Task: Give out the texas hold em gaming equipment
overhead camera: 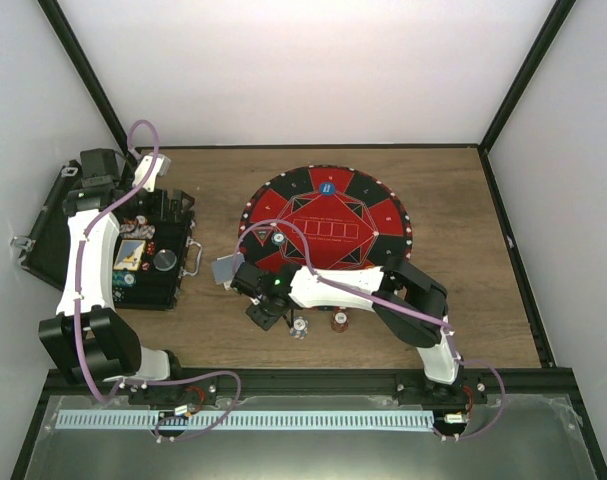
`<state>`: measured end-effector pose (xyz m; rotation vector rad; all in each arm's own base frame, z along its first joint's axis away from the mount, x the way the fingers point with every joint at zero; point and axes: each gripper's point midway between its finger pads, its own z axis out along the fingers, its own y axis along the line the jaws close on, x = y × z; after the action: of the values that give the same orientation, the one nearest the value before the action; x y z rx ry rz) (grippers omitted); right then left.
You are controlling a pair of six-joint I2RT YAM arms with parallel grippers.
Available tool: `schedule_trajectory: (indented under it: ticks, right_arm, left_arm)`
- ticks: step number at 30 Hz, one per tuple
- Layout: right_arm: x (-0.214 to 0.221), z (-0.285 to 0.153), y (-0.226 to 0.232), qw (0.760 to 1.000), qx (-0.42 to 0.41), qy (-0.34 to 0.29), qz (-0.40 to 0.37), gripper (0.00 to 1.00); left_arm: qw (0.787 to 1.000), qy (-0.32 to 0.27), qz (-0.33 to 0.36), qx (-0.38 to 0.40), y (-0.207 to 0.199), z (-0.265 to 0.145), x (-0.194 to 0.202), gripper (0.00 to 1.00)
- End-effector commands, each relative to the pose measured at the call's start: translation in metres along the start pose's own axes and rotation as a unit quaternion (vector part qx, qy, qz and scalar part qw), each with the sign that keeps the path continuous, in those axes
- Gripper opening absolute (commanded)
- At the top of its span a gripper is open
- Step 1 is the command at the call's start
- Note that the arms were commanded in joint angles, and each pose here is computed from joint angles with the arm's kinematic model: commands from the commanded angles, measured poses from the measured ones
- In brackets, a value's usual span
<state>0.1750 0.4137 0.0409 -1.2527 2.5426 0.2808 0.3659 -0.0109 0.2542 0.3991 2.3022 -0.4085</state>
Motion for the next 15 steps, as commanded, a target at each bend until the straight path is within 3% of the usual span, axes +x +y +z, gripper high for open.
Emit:
schedule_trajectory:
  ticks: [1, 9, 15]
  right_arm:
    - [-0.0112, -0.0032, 0.0066, 1.0, 0.002, -0.011, 0.0, 0.44]
    - [-0.0142, -0.0018, 0.0032, 1.0, 0.014, -0.014, 0.0, 0.35]
    - [-0.0167, -0.0027, 0.0024, 1.0, 0.017, -0.016, 0.002, 0.21]
  left_arm:
    - [1.0, -0.012, 0.014, -0.004, -0.0012, -0.0088, -0.0085, 1.0]
    - [1.0, -0.011, 0.015, -0.007, -0.0005, -0.0091, -0.0075, 1.0]
    - [1.0, -0.011, 0.017, -0.009, -0.0008, -0.0102, -0.0073, 1.0]
